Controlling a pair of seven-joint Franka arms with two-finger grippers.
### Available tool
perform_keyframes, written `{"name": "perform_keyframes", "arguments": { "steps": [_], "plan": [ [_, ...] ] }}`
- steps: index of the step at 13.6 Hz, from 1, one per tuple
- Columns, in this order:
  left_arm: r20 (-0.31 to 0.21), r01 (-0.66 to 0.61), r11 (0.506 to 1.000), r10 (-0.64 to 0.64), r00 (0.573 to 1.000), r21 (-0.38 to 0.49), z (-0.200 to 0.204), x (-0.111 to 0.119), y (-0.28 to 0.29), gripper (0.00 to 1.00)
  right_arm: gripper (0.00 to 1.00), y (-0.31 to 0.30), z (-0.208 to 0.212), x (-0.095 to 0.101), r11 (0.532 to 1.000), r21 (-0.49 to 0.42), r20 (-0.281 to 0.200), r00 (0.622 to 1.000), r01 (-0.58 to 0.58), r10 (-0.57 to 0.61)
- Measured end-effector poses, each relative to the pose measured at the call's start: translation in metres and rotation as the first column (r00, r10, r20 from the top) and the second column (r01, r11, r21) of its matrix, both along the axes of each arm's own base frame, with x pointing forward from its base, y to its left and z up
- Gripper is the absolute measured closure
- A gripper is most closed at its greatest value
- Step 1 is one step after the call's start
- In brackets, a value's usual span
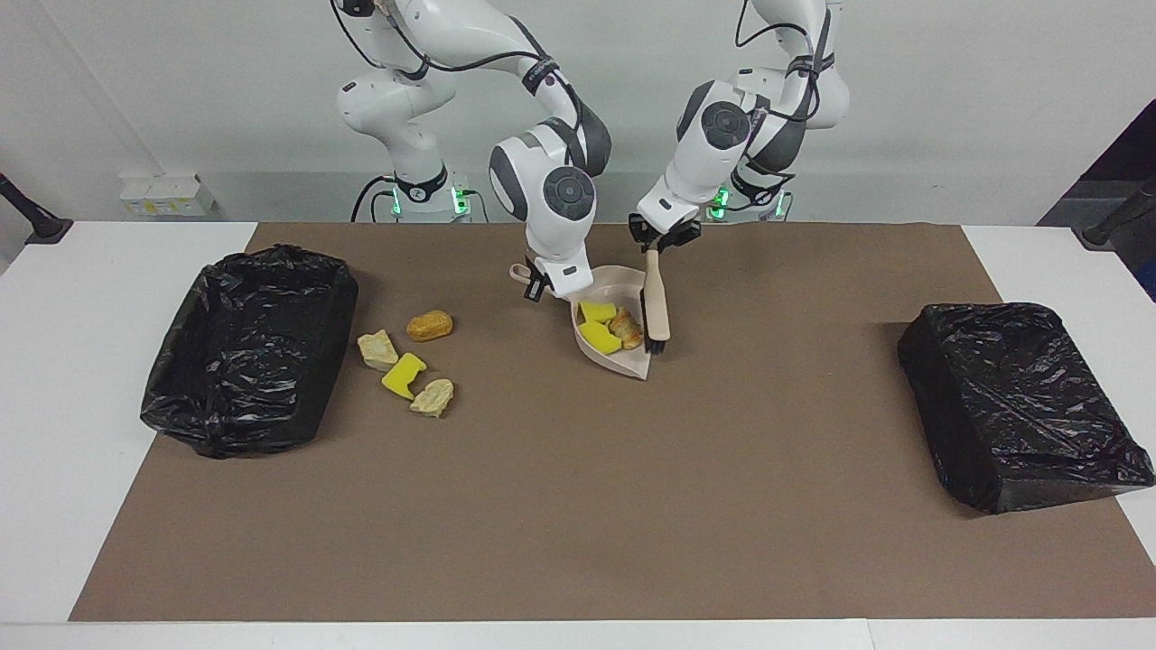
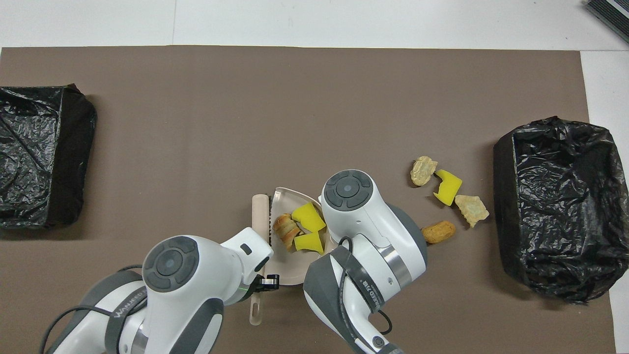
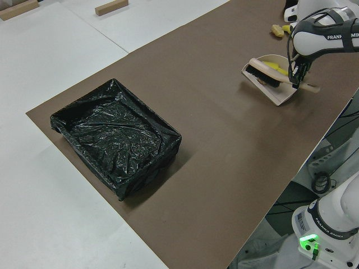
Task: Sweep and dump trash in bin
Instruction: 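Sweep the sponge and crumbs into the dustpan with the left gripper, then carry the loaded dustpan to the nearer trash bag with the right gripper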
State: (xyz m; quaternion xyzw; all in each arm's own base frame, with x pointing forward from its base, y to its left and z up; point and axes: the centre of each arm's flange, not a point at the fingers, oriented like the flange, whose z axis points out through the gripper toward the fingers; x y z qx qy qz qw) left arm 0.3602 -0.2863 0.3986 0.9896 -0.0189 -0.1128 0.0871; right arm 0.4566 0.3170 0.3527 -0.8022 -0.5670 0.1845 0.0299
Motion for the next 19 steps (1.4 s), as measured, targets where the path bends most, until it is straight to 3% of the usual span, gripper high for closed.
{"name": "perform_keyframes", "arguments": {
  "steps": [2, 6, 9, 12, 13, 16, 19],
  "plan": [
    [0.015, -0.015, 1.000, 0.014, 1.000, 0.007, 0.023, 0.021, 0.014, 0.73, 0.68, 0.000, 0.000, 0.000, 1.000, -0.004, 0.002, 1.000, 0.015, -0.015],
    [0.048, -0.024, 0.998, 0.020, 0.999, 0.066, 0.057, 0.048, 0.040, 0.73, 0.68, 0.001, 0.012, 0.003, 0.985, -0.009, 0.025, 0.985, 0.173, -0.173],
    [0.062, -0.056, 0.994, 0.051, 0.997, 0.094, 0.064, 0.067, 0.064, 0.73, 0.68, -0.016, 0.025, 0.020, 0.943, -0.003, 0.064, 0.941, 0.332, -0.331],
    [0.031, -0.055, 0.993, 0.052, 0.998, 0.108, 0.049, 0.068, 0.069, 0.73, 0.68, -0.032, 0.028, 0.038, 0.900, 0.024, 0.108, 0.894, 0.436, -0.435],
    [0.020, -0.051, 0.992, 0.049, 0.999, 0.113, 0.042, 0.066, 0.069, 0.73, 0.68, -0.033, 0.029, 0.041, 0.904, 0.039, 0.116, 0.897, 0.425, -0.427],
    [-0.016, -0.020, 0.991, 0.023, 1.000, 0.135, 0.023, 0.050, 0.055, 0.73, 0.68, -0.044, 0.028, 0.046, 0.959, 0.076, 0.101, 0.955, 0.272, -0.279],
    [-0.024, -0.011, 0.987, 0.015, 1.000, 0.162, 0.009, 0.025, 0.023, 0.73, 0.68, -0.097, 0.027, 0.070, 0.982, 0.079, 0.106, 0.978, 0.174, -0.182]
  ]
}}
